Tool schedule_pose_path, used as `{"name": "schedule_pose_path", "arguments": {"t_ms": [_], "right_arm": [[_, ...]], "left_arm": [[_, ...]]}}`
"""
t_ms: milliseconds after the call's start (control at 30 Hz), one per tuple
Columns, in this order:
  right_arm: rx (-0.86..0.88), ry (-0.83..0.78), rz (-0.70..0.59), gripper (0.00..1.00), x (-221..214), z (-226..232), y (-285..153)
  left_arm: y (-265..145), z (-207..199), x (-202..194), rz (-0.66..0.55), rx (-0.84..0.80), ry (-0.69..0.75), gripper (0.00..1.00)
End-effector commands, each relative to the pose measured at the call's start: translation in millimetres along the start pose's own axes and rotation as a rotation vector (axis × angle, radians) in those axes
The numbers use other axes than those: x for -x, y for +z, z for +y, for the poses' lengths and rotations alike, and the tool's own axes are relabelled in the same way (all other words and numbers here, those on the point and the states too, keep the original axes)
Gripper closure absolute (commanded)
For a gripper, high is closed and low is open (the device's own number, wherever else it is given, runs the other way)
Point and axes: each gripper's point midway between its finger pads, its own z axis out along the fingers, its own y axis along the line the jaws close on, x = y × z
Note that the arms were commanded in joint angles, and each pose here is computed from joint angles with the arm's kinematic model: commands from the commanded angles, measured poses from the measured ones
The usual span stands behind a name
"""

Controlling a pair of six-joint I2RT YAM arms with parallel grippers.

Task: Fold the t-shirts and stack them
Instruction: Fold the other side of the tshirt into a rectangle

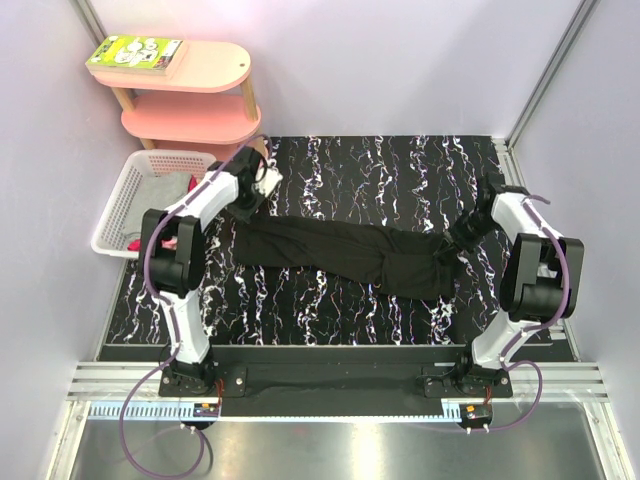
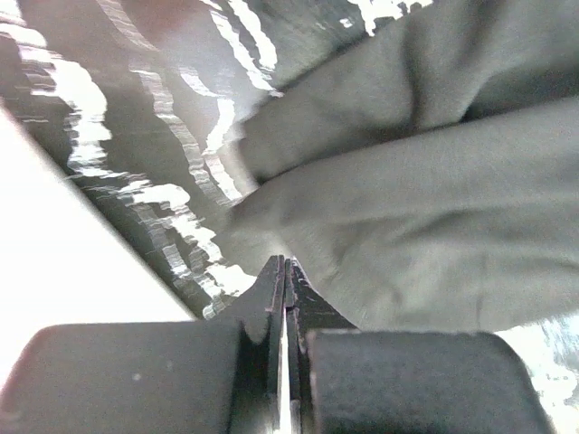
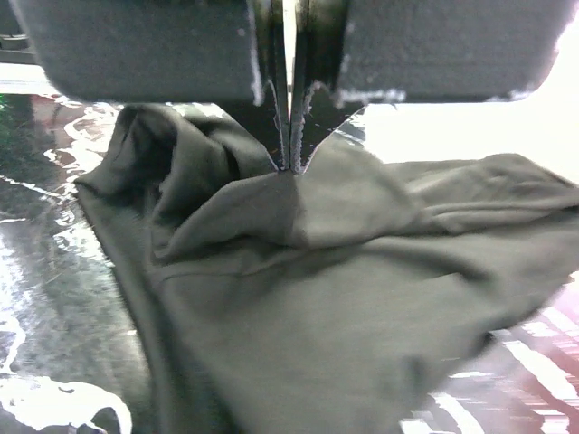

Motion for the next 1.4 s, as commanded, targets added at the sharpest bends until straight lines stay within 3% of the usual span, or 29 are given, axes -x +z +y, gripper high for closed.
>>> {"name": "schedule_pose_path", "arguments": {"t_ms": [0, 133, 267, 367, 400, 467, 500, 633, 1000, 1167, 1367], "right_arm": [[0.122, -0.032, -0.078, 1.0, 4.9, 33.6, -48.3], [0.16, -0.022, -0.06, 1.0, -14.4, 33.2, -61.2], [0.155, -0.006, -0.043, 1.0, -34.3, 18.7, -57.7], [0.139, 0.004, -0.022, 1.0, -45.3, 7.1, -49.1], [0.133, 0.007, -0.014, 1.0, -47.7, 4.0, -46.0], [0.131, 0.007, -0.016, 1.0, -48.4, 2.7, -45.5], [0.131, 0.002, -0.018, 1.0, -48.6, 2.2, -45.7], [0.13, 0.003, -0.015, 1.0, -49.4, 1.7, -45.1], [0.137, 0.005, -0.011, 1.0, -47.1, 4.3, -43.3], [0.137, 0.004, -0.015, 1.0, -45.3, 5.5, -43.9], [0.134, 0.003, -0.016, 1.0, -43.7, 5.7, -43.0]], "left_arm": [[-92.0, 30.0, 39.4, -0.206, 0.084, 0.004, 1.0], [-112.6, 27.9, 26.4, -0.215, 0.063, 0.012, 1.0], [-97.4, 9.2, -0.4, -0.158, 0.004, 0.018, 1.0], [-67.0, 1.6, -14.6, -0.078, -0.016, 0.001, 0.74], [-60.0, 2.9, -12.0, -0.083, -0.009, -0.003, 0.61], [-43.9, 2.1, -14.0, -0.056, -0.01, -0.008, 0.54], [-39.8, 2.3, -10.9, -0.059, -0.013, -0.014, 0.45], [-27.9, 4.3, 0.7, -0.058, -0.019, -0.029, 0.35], [-7.7, 20.4, 22.6, -0.058, 0.022, -0.019, 0.32], [5.9, 16.0, 16.6, -0.025, 0.005, -0.01, 0.41], [13.0, 9.8, 7.9, -0.003, -0.013, -0.007, 0.37]]}}
